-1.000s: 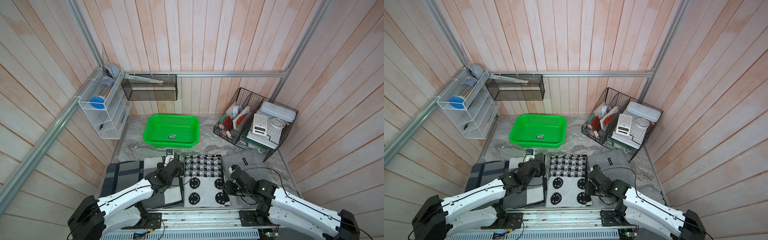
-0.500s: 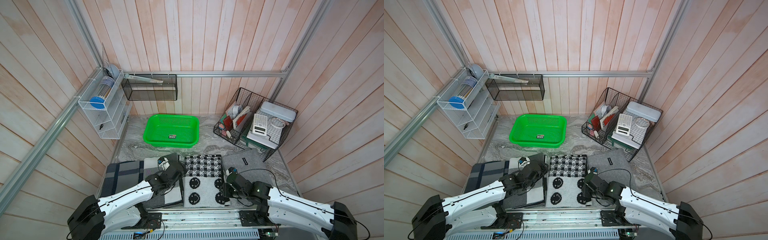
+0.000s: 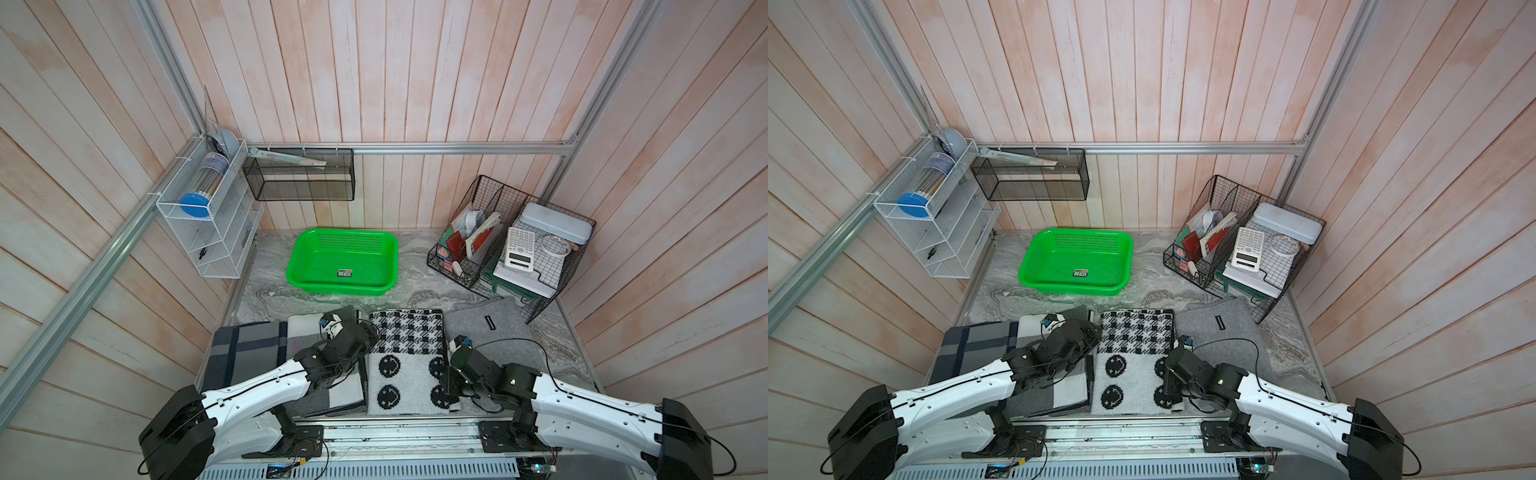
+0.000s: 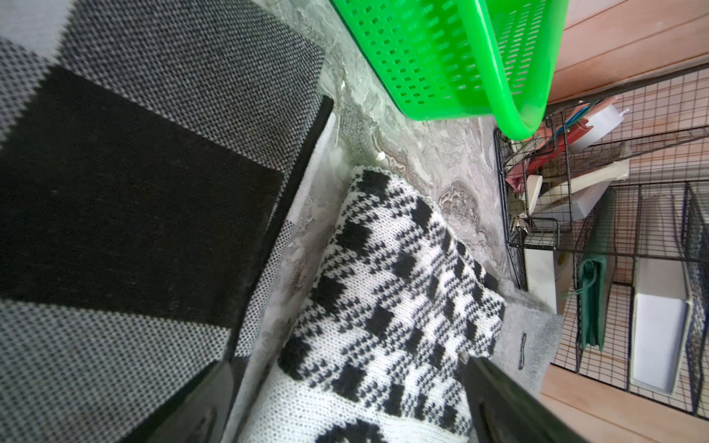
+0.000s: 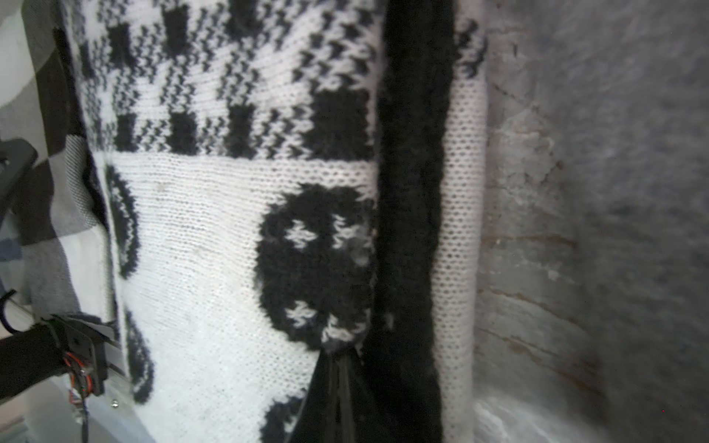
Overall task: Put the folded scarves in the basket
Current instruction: Adjust the scarf at the center of the board.
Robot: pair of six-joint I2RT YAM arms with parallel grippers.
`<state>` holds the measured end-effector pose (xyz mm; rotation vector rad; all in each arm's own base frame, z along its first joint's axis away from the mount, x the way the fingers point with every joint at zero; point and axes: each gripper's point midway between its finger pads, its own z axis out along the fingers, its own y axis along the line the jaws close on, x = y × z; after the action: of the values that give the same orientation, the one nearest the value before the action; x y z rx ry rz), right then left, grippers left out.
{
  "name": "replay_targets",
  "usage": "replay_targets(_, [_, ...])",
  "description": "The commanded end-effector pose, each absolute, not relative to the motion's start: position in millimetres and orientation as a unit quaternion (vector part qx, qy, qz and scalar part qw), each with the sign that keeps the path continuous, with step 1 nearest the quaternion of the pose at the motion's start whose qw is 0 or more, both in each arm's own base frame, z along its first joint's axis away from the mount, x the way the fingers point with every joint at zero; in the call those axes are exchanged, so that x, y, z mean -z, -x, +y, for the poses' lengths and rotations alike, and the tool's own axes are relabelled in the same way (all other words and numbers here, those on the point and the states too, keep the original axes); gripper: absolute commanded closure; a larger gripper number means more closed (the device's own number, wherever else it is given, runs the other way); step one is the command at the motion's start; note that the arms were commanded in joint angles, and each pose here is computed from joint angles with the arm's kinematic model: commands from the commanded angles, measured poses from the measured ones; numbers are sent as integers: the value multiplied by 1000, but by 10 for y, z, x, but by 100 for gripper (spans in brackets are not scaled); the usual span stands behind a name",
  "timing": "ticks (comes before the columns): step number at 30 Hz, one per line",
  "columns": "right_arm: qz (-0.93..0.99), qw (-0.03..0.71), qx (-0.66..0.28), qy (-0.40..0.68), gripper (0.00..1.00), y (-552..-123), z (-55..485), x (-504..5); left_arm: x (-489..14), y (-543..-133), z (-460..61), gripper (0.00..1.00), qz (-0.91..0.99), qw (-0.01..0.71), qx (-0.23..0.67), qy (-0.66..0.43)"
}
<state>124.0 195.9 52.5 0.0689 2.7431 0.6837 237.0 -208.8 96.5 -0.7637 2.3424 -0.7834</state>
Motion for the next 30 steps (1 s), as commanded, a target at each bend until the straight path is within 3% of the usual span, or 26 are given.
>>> replay_targets(1, [959,164,-229,-20,100,-1241,1909,-524,-965,-2355,-2145,0,874,276,302,260])
replay_targets(11, [955,229,-189,-26,100,-1330,1553,-706,-1261,-2312,-2364,0,852,331,384,133])
replay_targets(18, [950,260,-169,-25,100,-1381,1402,-794,-1461,-2186,-2382,0,862,412,293,-33])
replay_targets(30, [956,270,-116,-7,100,-1470,1342,-738,-1634,-2172,-2302,0,821,504,222,-152])
